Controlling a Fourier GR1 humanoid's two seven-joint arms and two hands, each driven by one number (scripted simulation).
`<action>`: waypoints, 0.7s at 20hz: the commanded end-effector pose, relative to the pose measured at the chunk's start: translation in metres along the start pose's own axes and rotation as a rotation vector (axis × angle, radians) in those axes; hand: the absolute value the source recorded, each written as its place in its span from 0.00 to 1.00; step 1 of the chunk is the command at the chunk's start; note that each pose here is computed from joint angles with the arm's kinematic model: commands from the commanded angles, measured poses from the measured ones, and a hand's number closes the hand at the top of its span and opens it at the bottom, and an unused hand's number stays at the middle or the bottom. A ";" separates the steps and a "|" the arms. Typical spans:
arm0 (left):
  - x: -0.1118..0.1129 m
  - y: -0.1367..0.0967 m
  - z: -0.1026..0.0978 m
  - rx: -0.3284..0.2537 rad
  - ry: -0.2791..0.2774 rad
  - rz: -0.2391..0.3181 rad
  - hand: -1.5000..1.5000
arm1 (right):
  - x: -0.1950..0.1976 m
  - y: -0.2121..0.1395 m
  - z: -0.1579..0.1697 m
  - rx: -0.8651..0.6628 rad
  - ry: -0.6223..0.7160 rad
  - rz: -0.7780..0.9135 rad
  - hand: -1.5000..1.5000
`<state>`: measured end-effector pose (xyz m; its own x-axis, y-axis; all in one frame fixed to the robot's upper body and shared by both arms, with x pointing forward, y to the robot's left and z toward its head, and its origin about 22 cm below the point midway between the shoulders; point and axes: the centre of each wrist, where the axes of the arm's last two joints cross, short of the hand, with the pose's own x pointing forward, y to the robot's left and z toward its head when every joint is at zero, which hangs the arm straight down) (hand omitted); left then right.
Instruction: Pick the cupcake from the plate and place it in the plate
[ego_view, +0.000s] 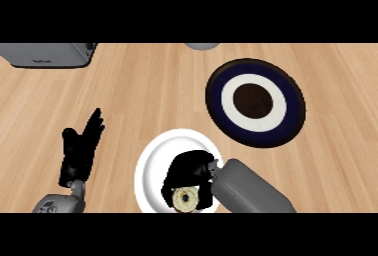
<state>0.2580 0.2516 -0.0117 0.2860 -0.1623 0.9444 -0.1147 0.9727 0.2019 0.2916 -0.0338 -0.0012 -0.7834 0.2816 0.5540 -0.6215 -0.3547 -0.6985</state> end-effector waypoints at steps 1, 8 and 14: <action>0.003 -0.010 0.001 -0.011 -0.003 0.000 0.50 | 0.002 -0.007 -0.008 -0.027 -0.035 0.030 1.00; -0.009 0.010 0.018 -0.002 0.003 0.007 0.50 | -0.013 -0.010 0.008 -0.244 0.001 0.048 1.00; -0.008 0.011 0.014 0.019 0.010 0.004 0.50 | -0.021 -0.015 0.039 -0.623 0.397 0.169 1.00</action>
<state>0.2466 0.2563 -0.0136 0.2872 -0.1598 0.9445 -0.1205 0.9721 0.2011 0.3100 -0.0464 0.0123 -0.8133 0.4256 0.3969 -0.4471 -0.0204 -0.8942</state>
